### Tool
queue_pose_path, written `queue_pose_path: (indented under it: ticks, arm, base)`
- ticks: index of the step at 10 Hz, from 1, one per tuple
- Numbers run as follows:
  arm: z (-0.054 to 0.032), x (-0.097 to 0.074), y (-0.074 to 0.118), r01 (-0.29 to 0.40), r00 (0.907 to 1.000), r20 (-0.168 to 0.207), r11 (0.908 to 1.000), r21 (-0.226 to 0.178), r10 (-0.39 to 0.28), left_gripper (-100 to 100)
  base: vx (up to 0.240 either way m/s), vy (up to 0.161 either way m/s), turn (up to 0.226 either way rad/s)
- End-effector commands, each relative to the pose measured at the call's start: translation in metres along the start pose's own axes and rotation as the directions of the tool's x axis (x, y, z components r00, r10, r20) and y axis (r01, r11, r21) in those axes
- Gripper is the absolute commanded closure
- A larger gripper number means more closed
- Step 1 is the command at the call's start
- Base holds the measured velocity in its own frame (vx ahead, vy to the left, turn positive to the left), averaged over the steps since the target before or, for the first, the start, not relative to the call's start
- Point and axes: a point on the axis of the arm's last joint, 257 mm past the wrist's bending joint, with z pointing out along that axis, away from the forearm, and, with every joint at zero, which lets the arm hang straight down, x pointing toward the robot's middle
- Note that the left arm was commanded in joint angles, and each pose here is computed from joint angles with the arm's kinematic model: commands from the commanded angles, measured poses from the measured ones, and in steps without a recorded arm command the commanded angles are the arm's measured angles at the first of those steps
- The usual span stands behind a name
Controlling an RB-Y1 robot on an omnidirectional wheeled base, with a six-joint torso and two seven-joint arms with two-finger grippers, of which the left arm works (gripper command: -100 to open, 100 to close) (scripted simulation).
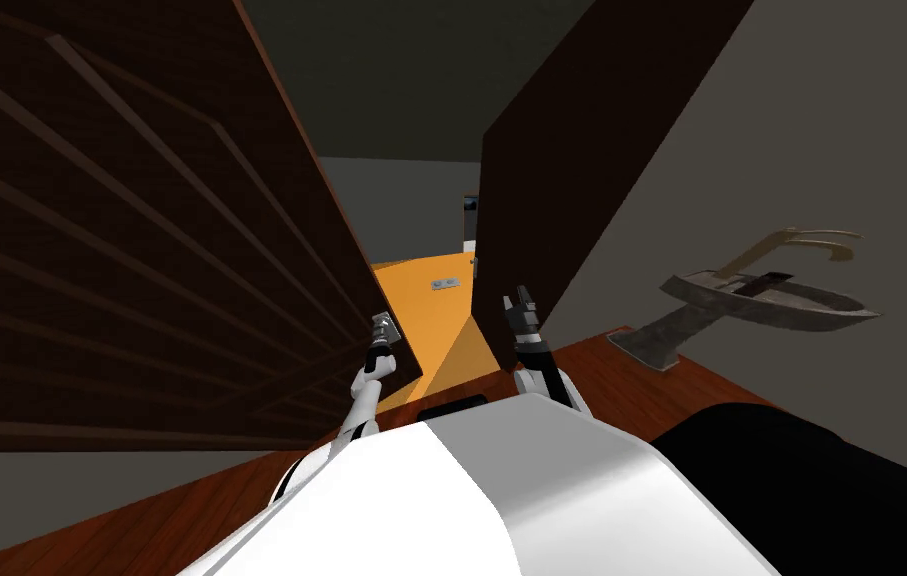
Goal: Push the door open
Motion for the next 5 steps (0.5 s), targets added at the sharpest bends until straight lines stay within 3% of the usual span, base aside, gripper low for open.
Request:
queue_pose_path:
  ticks: [1,5]
  arm:
    - [0.0032,-0.0180,-0.0059,-0.006,0.9997,0.022,0.9999,0.016,0.006,100]
    - [0.0072,-0.0207,-0.0046,0.002,0.9997,0.026,0.9999,0.013,-0.002,100]
  base:
    - [0.213,-0.089,0.221]
    - [0.181,-0.074,0.177]
